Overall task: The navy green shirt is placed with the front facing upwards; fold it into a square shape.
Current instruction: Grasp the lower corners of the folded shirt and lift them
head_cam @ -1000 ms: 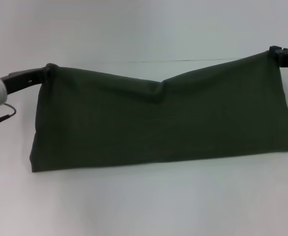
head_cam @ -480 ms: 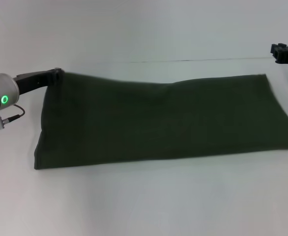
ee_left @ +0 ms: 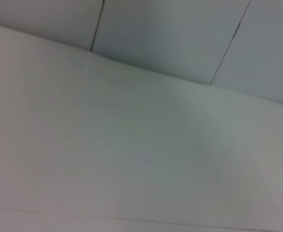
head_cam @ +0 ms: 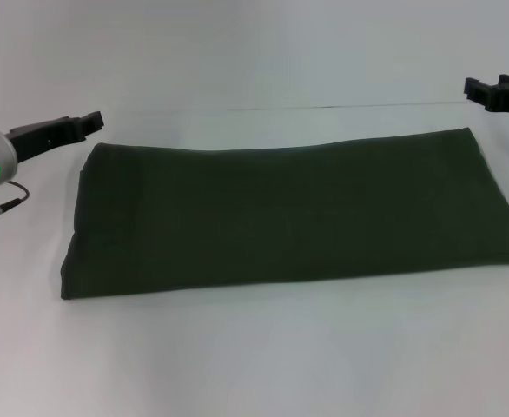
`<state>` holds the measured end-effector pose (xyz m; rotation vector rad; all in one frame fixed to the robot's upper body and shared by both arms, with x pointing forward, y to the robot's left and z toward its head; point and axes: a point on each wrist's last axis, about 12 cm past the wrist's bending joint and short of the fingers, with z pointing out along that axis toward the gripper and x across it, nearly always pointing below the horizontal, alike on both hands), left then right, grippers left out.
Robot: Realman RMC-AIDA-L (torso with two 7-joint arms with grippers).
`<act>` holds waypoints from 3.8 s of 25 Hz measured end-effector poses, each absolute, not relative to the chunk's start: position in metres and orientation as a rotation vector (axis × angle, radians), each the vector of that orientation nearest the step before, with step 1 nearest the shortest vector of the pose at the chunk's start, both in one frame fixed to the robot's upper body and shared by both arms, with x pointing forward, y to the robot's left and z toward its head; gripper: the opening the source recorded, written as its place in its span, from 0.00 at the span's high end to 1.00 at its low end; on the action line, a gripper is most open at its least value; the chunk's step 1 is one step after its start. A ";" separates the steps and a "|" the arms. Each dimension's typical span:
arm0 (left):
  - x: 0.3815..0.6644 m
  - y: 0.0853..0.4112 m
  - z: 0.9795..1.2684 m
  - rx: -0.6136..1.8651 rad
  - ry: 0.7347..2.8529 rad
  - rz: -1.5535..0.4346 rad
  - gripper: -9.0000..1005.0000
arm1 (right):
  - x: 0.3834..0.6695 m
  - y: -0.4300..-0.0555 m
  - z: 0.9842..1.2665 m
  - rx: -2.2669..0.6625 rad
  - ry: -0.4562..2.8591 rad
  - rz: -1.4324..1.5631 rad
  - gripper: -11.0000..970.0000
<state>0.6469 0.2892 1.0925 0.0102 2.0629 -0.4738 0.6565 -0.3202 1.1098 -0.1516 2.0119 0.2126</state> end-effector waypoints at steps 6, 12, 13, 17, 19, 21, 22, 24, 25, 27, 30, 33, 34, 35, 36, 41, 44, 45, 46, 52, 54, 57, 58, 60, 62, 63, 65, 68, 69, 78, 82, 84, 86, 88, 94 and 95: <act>0.636 0.300 1.096 -0.004 2.056 -0.573 0.41 | 0.640 -0.325 1.114 -0.238 1.999 0.318 0.30; 0.610 0.315 1.095 0.033 2.054 -0.678 0.16 | 0.607 -0.326 1.115 -0.420 1.958 0.506 0.27; 0.605 0.317 1.094 0.041 2.056 -0.690 0.15 | 0.599 -0.325 1.115 -0.467 1.932 0.549 0.27; 0.590 0.323 1.091 0.065 2.060 -0.721 0.14 | 0.559 -0.317 1.113 -0.706 1.756 0.713 0.26; 0.585 0.323 1.089 0.074 2.065 -0.722 0.13 | 0.540 -0.314 1.111 -0.814 1.688 0.777 0.26; 0.582 0.323 1.087 0.084 2.078 -0.726 0.13 | 0.524 -0.310 1.108 -0.917 1.638 0.843 0.26; 0.581 0.323 1.087 0.092 2.084 -0.734 0.13 | 0.517 -0.309 1.107 -0.950 1.624 0.870 0.26; 0.577 0.322 1.086 0.111 2.098 -0.757 0.13 | 0.506 -0.307 1.105 -1.001 1.605 0.919 0.26; 0.575 0.322 1.087 0.121 2.113 -0.768 0.13 | 0.502 -0.307 1.104 -1.015 1.603 0.935 0.26; 0.570 0.325 1.088 0.130 2.151 -0.782 0.13 | 0.496 -0.306 1.102 -1.032 1.604 0.956 0.26; 0.561 0.328 1.088 0.140 2.230 -0.803 0.13 | 0.493 -0.303 1.099 -1.046 1.607 0.976 0.26; 0.554 0.330 1.086 0.160 2.300 -0.809 0.13 | 0.492 -0.299 1.096 -1.071 1.599 0.986 0.26; 0.552 0.332 1.085 0.163 2.324 -0.804 0.13 | 0.493 -0.297 1.096 -1.084 1.592 0.988 0.26; 0.550 0.333 1.083 0.161 2.338 -0.799 0.13 | 0.493 -0.295 1.096 -1.092 1.588 0.990 0.26; 0.548 0.334 1.082 0.153 2.352 -0.794 0.13 | 0.494 -0.294 1.096 -1.099 1.584 0.994 0.26; 0.540 0.339 1.075 0.129 2.392 -0.777 0.13 | 0.497 -0.288 1.097 -1.107 1.572 1.018 0.26; 0.537 0.341 1.073 0.114 2.401 -0.761 0.13 | 0.499 -0.287 1.096 -1.108 1.576 1.011 0.26; 0.536 0.342 1.072 0.110 2.404 -0.759 0.13 | 0.500 -0.287 1.096 -1.108 1.579 1.010 0.27; 0.536 0.342 1.072 0.107 2.406 -0.758 0.13 | 0.500 -0.287 1.096 -1.107 1.582 1.008 0.27; 0.535 0.341 1.072 0.114 2.411 -0.769 0.14 | 0.502 -0.287 1.095 -1.097 1.597 0.997 0.27; 0.535 0.340 1.072 0.121 2.414 -0.776 0.14 | 0.502 -0.287 1.094 -1.094 1.602 0.993 0.27; 0.536 0.337 1.071 0.132 2.417 -0.787 0.15 | 0.503 -0.287 1.094 -1.090 1.607 0.988 0.27; 0.536 0.337 1.071 0.134 2.417 -0.788 0.16 | 0.503 -0.287 1.094 -1.088 1.608 0.988 0.27; 0.536 0.335 1.071 0.142 2.421 -0.790 0.16 | 0.504 -0.288 1.094 -1.085 1.611 0.987 0.27; 0.536 0.333 1.071 0.154 2.425 -0.792 0.17 | 0.504 -0.288 1.095 -1.083 1.613 0.985 0.27; 0.536 0.332 1.070 0.160 2.426 -0.792 0.17 | 0.505 -0.288 1.095 -1.082 1.613 0.984 0.27; 0.536 0.330 1.069 0.175 2.429 -0.789 0.18 | 0.505 -0.288 1.095 -1.080 1.613 0.983 0.27; 0.537 0.327 1.068 0.191 2.434 -0.786 0.23 | 0.505 -0.289 1.096 -1.077 1.613 0.982 0.27; 0.537 0.327 1.068 0.190 2.434 -0.782 0.28 | 0.505 -0.289 1.096 -1.076 1.613 0.982 0.27; 0.540 0.330 1.068 0.155 2.427 -0.751 0.59 | 0.505 -0.289 1.096 -1.072 1.613 0.984 0.27; 0.541 0.331 1.068 0.153 2.430 -0.732 0.74 | 0.506 -0.289 1.096 -1.066 1.618 0.991 0.27; 0.541 0.332 1.067 0.156 2.437 -0.724 0.83 | 0.506 -0.289 1.096 -1.066 1.618 0.991 0.27; 0.540 0.332 1.067 0.161 2.445 -0.718 0.89 | 0.506 -0.289 1.096 -1.065 1.617 0.991 0.27; 0.540 0.333 1.067 0.164 2.449 -0.714 0.92 | 0.506 -0.289 1.097 -1.064 1.617 0.991 0.27; 0.539 0.335 1.071 0.164 2.441 -0.735 0.97 | 0.505 -0.305 1.098 -0.983 1.636 0.938 0.27; 0.539 0.335 1.072 0.168 2.440 -0.739 0.97 | 0.504 -0.310 1.098 -0.947 1.645 0.918 0.27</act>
